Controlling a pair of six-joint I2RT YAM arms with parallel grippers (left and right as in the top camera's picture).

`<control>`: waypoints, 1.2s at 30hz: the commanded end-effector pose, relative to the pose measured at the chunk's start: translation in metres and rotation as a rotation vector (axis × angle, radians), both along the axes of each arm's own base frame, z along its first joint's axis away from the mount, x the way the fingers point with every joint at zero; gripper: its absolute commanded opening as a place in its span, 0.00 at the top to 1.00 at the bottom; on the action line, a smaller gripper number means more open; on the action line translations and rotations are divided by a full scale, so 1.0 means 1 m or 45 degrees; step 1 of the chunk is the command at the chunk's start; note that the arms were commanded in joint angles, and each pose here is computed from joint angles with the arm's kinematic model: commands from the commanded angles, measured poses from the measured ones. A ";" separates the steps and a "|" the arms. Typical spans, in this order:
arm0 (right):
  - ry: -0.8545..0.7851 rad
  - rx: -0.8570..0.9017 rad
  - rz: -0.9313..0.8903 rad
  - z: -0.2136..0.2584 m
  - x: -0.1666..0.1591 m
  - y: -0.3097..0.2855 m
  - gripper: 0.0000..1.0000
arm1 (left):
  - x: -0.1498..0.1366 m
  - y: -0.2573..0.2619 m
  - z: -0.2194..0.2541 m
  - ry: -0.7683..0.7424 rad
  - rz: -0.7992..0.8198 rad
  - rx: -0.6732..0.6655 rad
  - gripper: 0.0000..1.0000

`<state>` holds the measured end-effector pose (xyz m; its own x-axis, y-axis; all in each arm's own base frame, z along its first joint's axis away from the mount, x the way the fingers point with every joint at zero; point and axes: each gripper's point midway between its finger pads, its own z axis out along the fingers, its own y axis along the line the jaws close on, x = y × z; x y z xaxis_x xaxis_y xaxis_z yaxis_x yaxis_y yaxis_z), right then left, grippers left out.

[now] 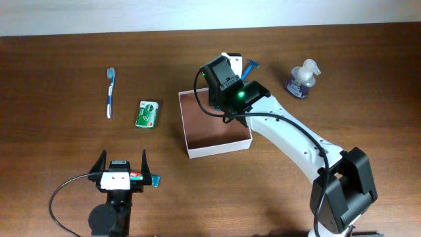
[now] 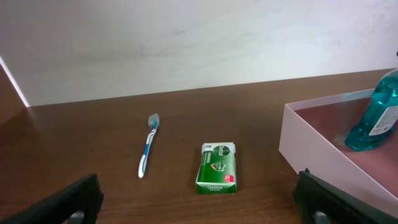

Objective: Pack container
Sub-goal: 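Carry the mouthwash bottle left over the pink box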

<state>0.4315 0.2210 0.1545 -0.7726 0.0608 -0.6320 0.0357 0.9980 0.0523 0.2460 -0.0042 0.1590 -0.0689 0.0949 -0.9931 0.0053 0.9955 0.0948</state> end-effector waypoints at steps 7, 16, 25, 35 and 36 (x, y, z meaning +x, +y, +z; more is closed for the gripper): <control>-0.014 0.013 -0.013 0.002 0.008 0.002 0.90 | 0.000 0.001 -0.002 0.010 0.004 0.026 0.01; 0.015 -0.006 -0.012 -0.013 0.010 0.003 0.78 | 0.000 0.001 -0.002 0.010 0.004 0.026 0.01; 0.014 -0.006 -0.013 -0.013 0.010 0.003 0.46 | 0.000 0.001 -0.002 0.010 0.004 0.026 0.01; 0.010 -0.013 -0.013 -0.013 0.013 0.000 0.23 | 0.000 0.001 -0.002 0.010 0.004 0.026 0.01; 0.007 -0.015 -0.014 -0.012 0.014 -0.002 0.22 | 0.000 0.001 -0.002 0.010 0.004 0.026 0.01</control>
<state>0.4393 0.2236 0.1443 -0.7772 0.0629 -0.6261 0.0421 0.9980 0.0479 0.2460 -0.0042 0.1590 -0.0689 0.0949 -0.9931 0.0053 0.9955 0.0948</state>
